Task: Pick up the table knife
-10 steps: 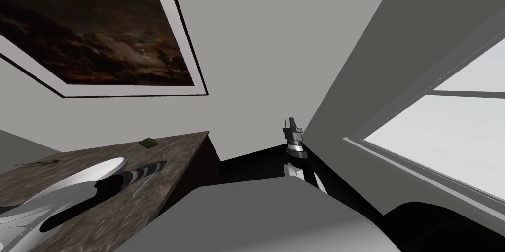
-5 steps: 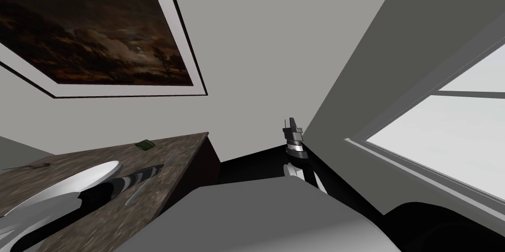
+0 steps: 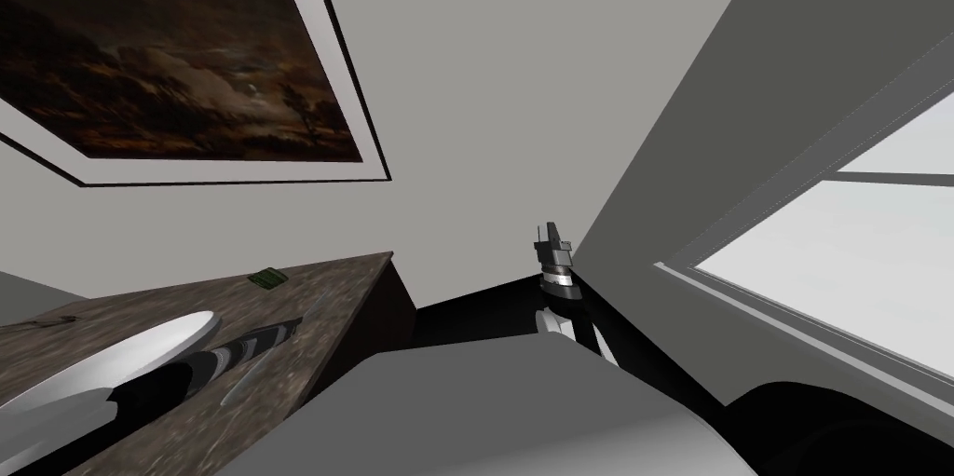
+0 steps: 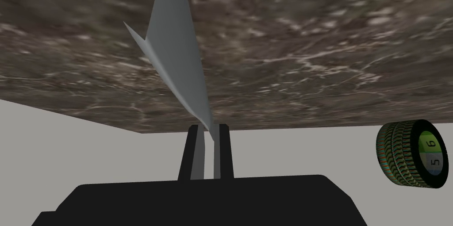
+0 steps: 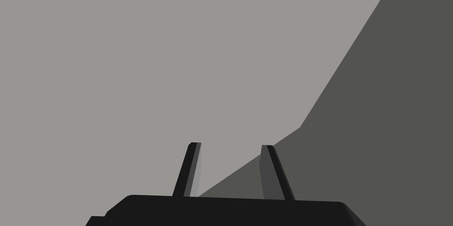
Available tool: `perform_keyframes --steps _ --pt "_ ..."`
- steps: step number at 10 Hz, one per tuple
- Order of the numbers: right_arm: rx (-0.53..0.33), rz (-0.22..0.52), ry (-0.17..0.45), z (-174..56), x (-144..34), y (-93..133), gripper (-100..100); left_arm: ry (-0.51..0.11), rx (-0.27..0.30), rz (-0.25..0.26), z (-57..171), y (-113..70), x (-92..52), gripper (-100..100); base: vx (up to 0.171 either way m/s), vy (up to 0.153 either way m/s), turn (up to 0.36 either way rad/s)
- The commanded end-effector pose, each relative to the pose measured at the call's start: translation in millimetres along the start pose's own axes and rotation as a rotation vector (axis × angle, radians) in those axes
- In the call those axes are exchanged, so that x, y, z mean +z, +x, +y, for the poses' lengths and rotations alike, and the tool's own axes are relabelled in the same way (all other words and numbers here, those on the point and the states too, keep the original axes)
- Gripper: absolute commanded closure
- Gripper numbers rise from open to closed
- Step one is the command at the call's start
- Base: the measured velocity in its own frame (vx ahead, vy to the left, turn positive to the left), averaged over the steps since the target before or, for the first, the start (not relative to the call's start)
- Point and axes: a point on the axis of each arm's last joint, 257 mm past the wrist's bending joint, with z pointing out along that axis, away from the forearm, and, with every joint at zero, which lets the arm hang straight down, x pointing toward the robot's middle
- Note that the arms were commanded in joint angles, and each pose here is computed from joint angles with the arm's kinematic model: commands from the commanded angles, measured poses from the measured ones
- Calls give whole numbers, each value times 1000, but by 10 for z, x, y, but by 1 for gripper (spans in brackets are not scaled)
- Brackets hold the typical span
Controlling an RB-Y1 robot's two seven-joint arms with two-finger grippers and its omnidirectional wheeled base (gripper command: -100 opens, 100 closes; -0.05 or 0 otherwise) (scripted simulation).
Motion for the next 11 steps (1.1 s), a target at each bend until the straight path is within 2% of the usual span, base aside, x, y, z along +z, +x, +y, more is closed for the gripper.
perform_keyframes --steps 1,2,4,5,6,7,9,10,11 --pt "0 0 0 0 0 0 0 -1 1 12 -9 113 -74 100 50 22 -11" --pt "0 0 0 0 0 0 0 -7 1 -16 -18 1 -118 100 55 21 0" --pt "0 0 0 0 0 0 0 -5 -1 21 -25 217 -196 100 29 16 -8" --pt "0 0 0 0 0 0 0 -12 -1 -5 -32 108 -239 100 24 17 8" --pt "0 0 0 0 0 0 0 -4 -2 18 -75 239 -284 100 33 19 -9" --pt "0 0 0 0 0 0 0 -10 -2 -2 -89 152 -333 100 53 20 -6" --pt "0 0 0 0 0 0 0 -8 -6 33 -102 348 -412 100 37 16 -9" --pt "0 0 0 0 0 0 0 -4 -5 17 -167 277 -459 100 29 13 5" --pt "0 0 0 0 0 0 0 -9 -9 42 -151 413 -520 100 33 19 -14"
